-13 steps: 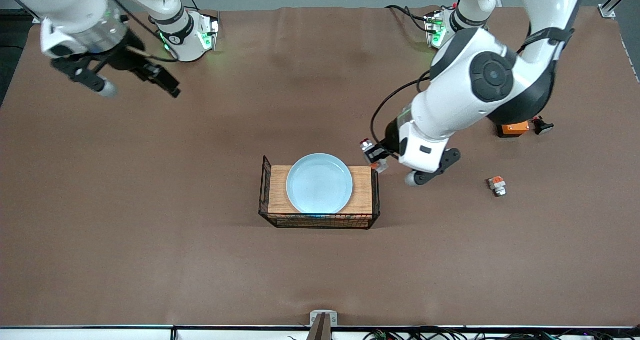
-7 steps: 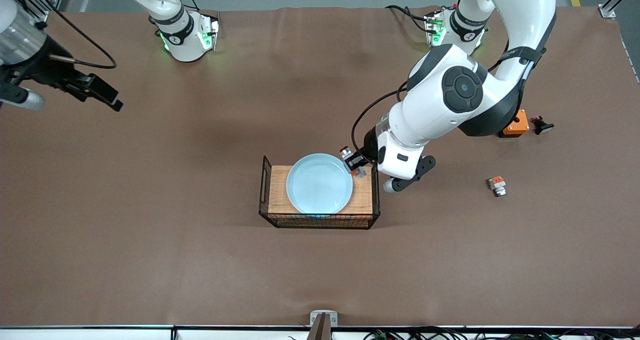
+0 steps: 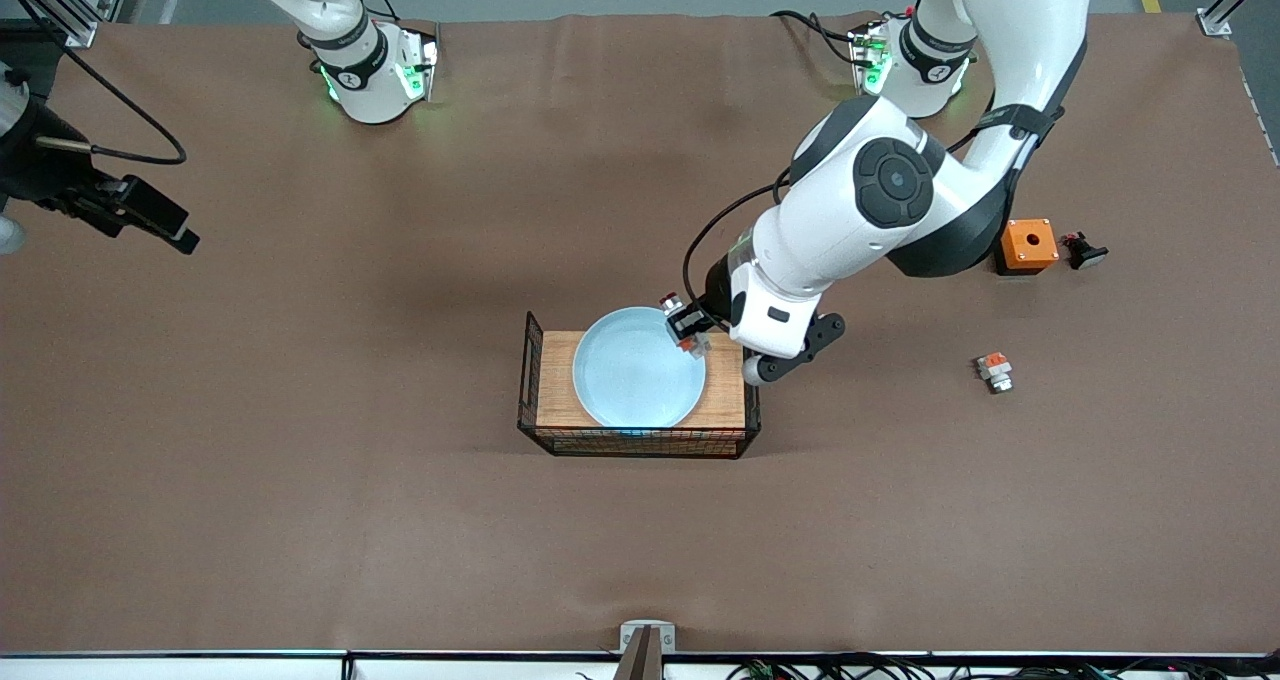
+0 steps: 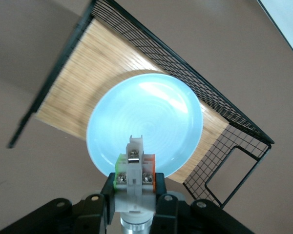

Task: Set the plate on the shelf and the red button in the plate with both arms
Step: 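Carry the white button with the left gripper and lower it onto the plate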

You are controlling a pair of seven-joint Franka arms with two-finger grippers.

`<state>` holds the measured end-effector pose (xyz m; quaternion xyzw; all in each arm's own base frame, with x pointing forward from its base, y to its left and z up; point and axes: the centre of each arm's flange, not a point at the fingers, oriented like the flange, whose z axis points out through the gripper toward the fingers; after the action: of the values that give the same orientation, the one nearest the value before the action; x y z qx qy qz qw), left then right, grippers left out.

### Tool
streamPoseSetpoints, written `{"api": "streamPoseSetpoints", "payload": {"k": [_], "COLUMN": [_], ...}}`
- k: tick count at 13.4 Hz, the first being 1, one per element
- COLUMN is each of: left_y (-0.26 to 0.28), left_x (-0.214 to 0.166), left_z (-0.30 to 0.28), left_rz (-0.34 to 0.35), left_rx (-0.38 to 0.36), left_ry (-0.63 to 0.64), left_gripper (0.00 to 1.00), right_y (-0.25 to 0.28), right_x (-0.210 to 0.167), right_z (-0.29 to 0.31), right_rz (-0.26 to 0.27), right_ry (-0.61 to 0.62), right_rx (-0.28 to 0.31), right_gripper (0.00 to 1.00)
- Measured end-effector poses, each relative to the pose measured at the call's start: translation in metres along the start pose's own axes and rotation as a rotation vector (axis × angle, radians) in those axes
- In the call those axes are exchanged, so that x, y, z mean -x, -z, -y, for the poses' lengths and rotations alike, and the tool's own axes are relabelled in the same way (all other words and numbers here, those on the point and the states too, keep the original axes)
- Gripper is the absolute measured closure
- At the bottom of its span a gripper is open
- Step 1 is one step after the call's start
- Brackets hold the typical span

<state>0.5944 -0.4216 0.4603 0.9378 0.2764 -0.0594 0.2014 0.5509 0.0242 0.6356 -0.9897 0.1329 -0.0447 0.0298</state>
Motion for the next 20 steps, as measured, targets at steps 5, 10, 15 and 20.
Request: {"api": "streamPoseSetpoints", "payload": {"k": [5,10,15,20], "left_y": [-0.038,-0.067,-0.112,-0.124], "left_x": [0.012,0.009,0.013,0.033], "left_z": [-0.009,-0.006,0.007,0.011], "left_rz": [0.019,-0.010,-0.074,-0.048], "left_rx": [0.027,0.006,-0.092,-0.162], "left_ry": [0.012,-0.019,-0.092,-0.114], "left_gripper": [0.66,0.66,0.66,0.66], "right_y": [0.010,0.009,0.008,0.020], "right_x": [-0.007,-0.015,-0.018,-0.025], "right_z": [0.003,0.005,0.002,-0.020], "right_rz": [-0.027,-0.028,-0.028,-0.052], "right_ry": [0.085,0.093,0.087,0.053], "right_rx": [0.007,0.007,0.008,0.008], "right_gripper": [0.00,0.00,0.00,0.00]}}
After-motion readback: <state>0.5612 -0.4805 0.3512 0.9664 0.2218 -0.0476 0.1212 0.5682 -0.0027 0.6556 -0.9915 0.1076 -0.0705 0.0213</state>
